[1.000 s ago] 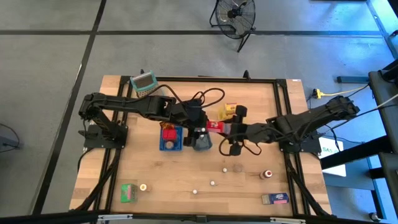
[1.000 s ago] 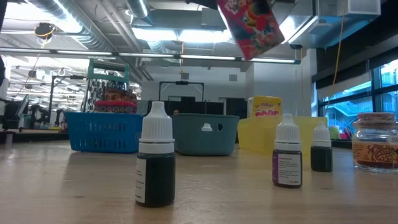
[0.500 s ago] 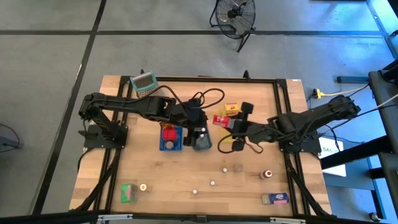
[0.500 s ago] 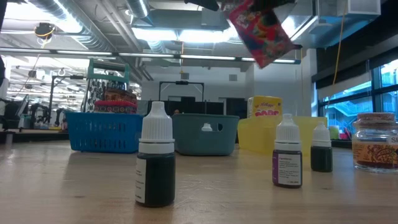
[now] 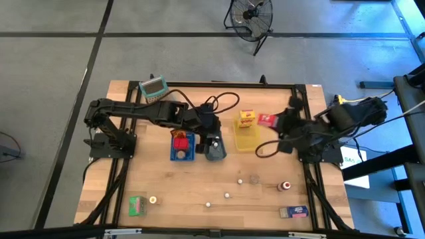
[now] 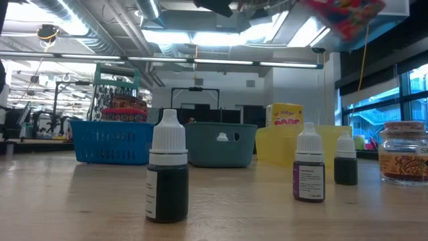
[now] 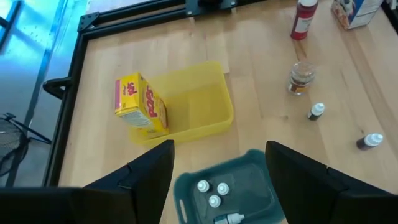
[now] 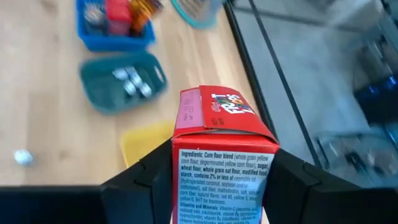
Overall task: Pick & Place Kitchen Items
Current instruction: Put the red cereal box into the yellow bin
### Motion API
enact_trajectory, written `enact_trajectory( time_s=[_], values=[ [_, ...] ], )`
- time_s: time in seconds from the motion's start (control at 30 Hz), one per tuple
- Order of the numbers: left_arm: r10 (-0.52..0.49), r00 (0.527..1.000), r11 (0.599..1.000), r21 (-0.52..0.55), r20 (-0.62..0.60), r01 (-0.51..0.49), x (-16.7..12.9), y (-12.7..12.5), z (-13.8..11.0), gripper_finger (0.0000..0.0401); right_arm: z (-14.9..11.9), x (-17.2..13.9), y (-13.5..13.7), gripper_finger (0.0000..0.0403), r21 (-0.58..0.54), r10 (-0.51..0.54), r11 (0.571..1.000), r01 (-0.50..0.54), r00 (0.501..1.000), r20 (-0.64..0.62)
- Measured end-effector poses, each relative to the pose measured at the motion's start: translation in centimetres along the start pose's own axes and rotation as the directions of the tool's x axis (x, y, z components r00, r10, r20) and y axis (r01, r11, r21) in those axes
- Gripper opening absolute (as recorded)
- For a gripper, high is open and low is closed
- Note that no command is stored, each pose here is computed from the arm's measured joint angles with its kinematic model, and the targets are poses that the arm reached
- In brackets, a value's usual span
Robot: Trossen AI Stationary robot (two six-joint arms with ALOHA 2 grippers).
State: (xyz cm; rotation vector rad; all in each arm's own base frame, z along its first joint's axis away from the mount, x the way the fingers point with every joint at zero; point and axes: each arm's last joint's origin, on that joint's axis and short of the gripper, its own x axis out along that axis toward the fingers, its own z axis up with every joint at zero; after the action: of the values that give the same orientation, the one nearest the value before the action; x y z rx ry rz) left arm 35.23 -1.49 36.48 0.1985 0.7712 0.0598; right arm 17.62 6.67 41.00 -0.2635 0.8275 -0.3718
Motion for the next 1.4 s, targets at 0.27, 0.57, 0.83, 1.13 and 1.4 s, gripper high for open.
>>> enact_trajectory(
  time_s=[0.27, 0.57, 0.83, 1.13, 1.4],
  values=[
    [0.024, 1.000, 0.999, -0.024, -0.006, -0.024, 0.2, 1.2, -0.2, 0.0248, -1.8, -4.3, -4.6, 0.0187, 0.104, 0.098, 0.990, -0.097, 0.995, -0.002],
    [0.065, 0.998, 0.993, -0.101, 0.006, -0.064, 0.4, 3.0, -0.2, 0.0247, -10.1, -9.4, -12.0, 0.0187, 0.217, 0.136, 0.958, -0.186, 0.964, 0.227],
    [0.091, 0.996, 0.982, -0.167, -0.005, -0.090, 0.5, 4.3, -0.5, 0.0247, -20.4, -7.1, -12.9, 0.0187, 0.396, 0.142, 0.870, -0.294, 0.919, 0.369],
    [0.093, 0.996, 0.981, -0.171, -0.007, -0.093, 0.5, 4.5, -0.6, 0.0247, -18.7, -0.5, -6.6, 0.0187, 0.079, 0.215, 0.934, -0.349, 0.724, 0.656],
    [0.070, 0.996, 0.985, -0.157, -0.047, -0.076, 0.6, 4.0, -1.0, 0.0248, -14.4, 1.3, -4.0, 0.0187, 0.120, 0.175, 0.932, -0.341, 0.716, 0.676]
  ],
)
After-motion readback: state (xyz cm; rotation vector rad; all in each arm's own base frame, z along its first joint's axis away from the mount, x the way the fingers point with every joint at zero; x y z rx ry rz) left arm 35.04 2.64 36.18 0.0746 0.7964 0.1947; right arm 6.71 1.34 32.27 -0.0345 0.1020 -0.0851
